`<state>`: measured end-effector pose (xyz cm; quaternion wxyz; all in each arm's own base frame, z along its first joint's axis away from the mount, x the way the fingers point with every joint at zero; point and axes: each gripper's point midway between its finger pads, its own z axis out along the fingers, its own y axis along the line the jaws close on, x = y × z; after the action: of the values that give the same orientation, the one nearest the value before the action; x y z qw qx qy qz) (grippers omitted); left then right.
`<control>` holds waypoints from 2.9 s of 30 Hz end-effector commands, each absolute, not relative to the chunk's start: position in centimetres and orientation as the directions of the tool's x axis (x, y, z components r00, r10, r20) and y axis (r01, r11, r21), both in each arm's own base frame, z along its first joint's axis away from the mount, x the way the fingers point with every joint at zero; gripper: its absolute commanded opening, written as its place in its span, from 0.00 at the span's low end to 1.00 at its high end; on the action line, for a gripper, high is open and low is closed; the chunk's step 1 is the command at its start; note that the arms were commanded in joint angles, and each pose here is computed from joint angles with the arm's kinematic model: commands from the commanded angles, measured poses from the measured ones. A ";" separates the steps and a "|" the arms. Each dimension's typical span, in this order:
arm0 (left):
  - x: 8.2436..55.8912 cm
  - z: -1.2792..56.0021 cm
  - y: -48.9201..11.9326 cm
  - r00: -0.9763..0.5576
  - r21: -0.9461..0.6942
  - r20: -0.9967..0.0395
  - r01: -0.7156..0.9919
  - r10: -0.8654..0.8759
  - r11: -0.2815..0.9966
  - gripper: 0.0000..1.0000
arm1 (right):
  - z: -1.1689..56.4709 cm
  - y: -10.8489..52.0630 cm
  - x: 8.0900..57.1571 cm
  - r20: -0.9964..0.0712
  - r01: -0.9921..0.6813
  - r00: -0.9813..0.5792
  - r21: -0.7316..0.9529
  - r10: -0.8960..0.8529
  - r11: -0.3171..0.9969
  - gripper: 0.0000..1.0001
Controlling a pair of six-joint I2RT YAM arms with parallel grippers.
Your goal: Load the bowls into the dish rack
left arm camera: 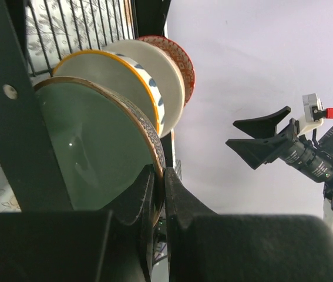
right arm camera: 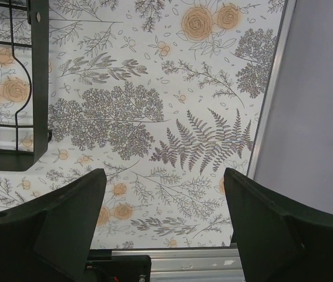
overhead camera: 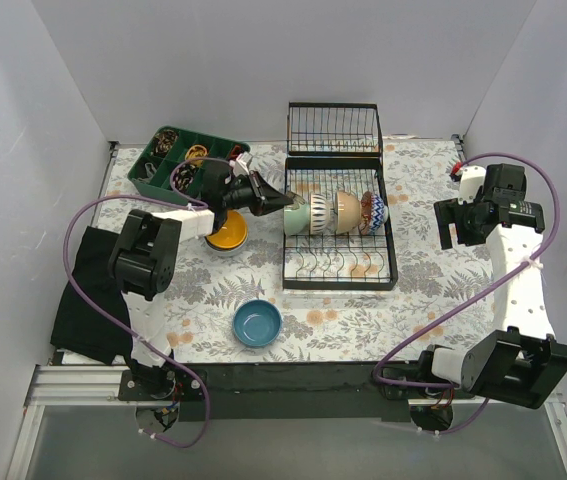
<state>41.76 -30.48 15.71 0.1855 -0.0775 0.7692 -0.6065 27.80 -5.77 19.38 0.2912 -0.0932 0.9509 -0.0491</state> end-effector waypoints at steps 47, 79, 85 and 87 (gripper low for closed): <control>13.3 15.3 -19.2 -0.022 -0.043 -0.672 0.999 0.740 -0.009 0.72 | 19.2 -3.0 25.2 -0.650 -0.208 -0.728 -0.089 -0.215 0.974 0.90; 7.9 5.2 -23.1 0.093 -0.037 -0.587 0.989 0.804 -0.141 0.42 | 20.0 -2.7 22.4 -0.684 -0.178 -0.701 -0.108 -0.203 0.978 0.89; 9.0 4.5 -23.3 0.083 0.001 -0.572 0.995 0.816 -0.101 0.28 | 20.1 -2.6 22.3 -0.687 -0.179 -0.697 -0.108 -0.204 0.978 0.90; 9.5 4.6 -23.5 0.077 0.015 -0.568 0.996 0.820 -0.083 0.19 | 20.0 -2.6 22.3 -0.688 -0.180 -0.697 -0.107 -0.204 0.978 0.90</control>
<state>8.33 -22.69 4.45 0.1801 0.7106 0.6405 -0.2289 22.31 -2.77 19.66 0.3643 -0.1086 0.9247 -0.0189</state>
